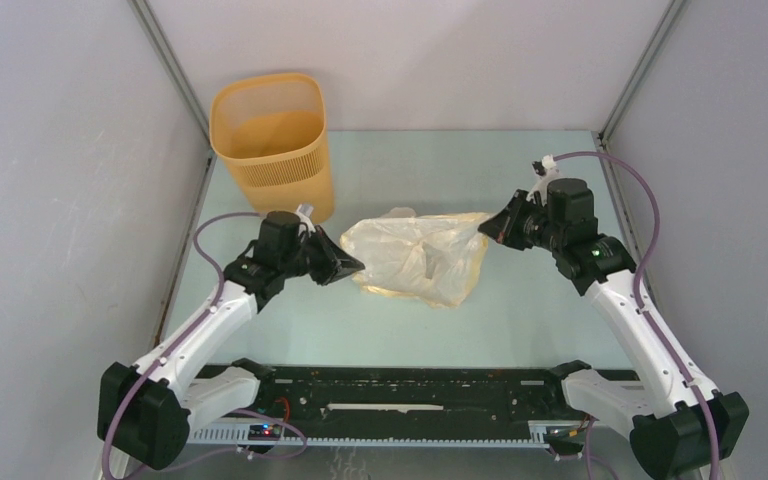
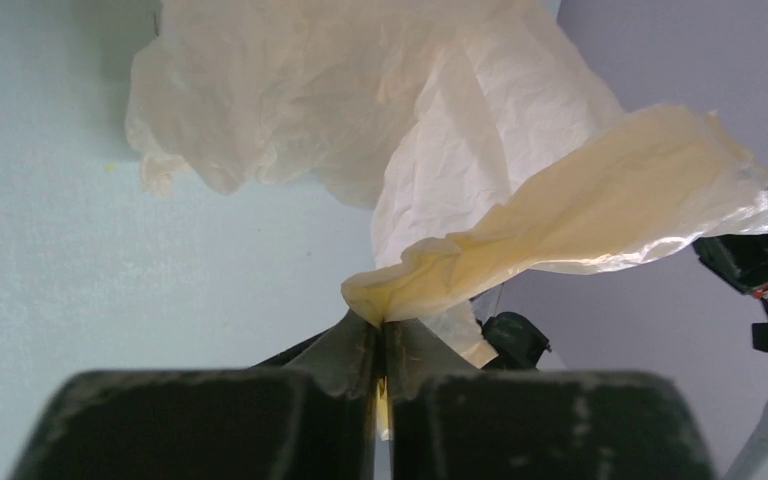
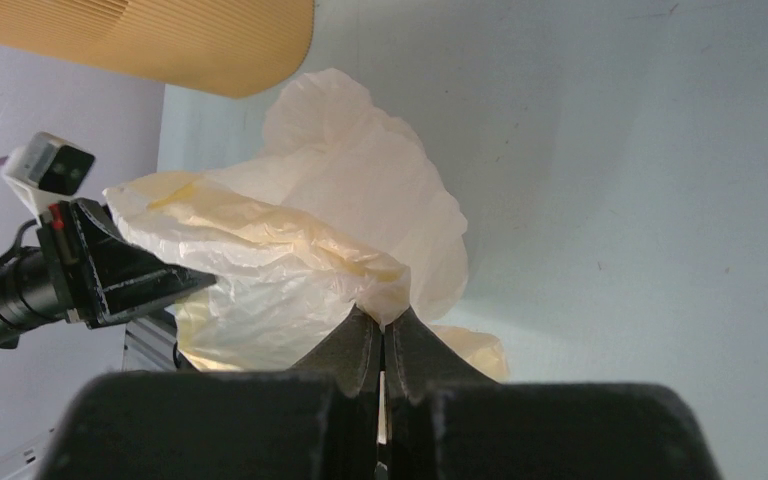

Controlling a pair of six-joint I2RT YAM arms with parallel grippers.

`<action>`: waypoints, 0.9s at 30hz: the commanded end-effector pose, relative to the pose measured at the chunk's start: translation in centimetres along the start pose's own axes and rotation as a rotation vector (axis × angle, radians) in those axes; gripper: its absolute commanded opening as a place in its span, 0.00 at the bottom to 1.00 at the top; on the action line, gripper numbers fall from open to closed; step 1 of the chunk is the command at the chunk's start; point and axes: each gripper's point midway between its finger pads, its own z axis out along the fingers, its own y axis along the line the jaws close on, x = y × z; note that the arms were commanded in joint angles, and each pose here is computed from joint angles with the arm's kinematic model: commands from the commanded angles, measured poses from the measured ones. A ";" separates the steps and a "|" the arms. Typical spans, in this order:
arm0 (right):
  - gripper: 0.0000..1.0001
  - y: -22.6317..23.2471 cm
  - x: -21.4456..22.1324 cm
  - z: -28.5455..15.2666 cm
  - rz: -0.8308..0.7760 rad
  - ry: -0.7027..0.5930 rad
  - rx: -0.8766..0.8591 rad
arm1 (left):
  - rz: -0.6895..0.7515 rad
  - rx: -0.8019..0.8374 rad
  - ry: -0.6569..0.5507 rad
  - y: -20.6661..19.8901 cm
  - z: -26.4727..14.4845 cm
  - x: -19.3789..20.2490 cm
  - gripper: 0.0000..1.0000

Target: Put the trash bags into the trash bin

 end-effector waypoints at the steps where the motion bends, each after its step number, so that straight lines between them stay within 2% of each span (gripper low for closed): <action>1: 0.02 0.3 0.2 -0.5 -0.013 0.076 -0.089 | 0.088 -0.023 -0.057 -1.0 -1.5 -1.9 0.00; 4: 0.23 0.7 1.8 -0.1 -0.025 0.193 -0.192 | 0.058 -0.008 -0.039 -0.7 -1.4 -1.7 0.00; 7: 0.58 0.9 2.2 -0.3 -0.063 0.213 -0.225 | 0.038 0.014 -0.034 -0.9 -1.2 -1.6 0.00; 10: 0.76 1.1 1.9 -0.4 -0.089 0.193 -0.241 | 0.028 0.031 -0.033 -1.2 -1.2 -1.6 0.00; 13: 0.80 0.4 2.2 0.0 -0.092 0.195 -0.234 | 0.026 0.037 -0.029 -1.4 -1.0 -1.6 0.00; 19: 0.80 -1.2 4.0 1.4 -0.071 0.200 -0.261 | 0.029 0.051 -0.013 -1.9 -1.0 -1.6 0.00; 23: 0.77 -1.2 4.2 2.5 -0.041 0.140 -0.347 | 0.027 0.062 -0.008 -2.1 -0.8 -1.7 0.00; 27: 0.75 -0.7 2.8 3.2 -0.042 0.064 -0.357 | 0.027 0.071 0.002 -2.4 -0.8 -1.7 0.00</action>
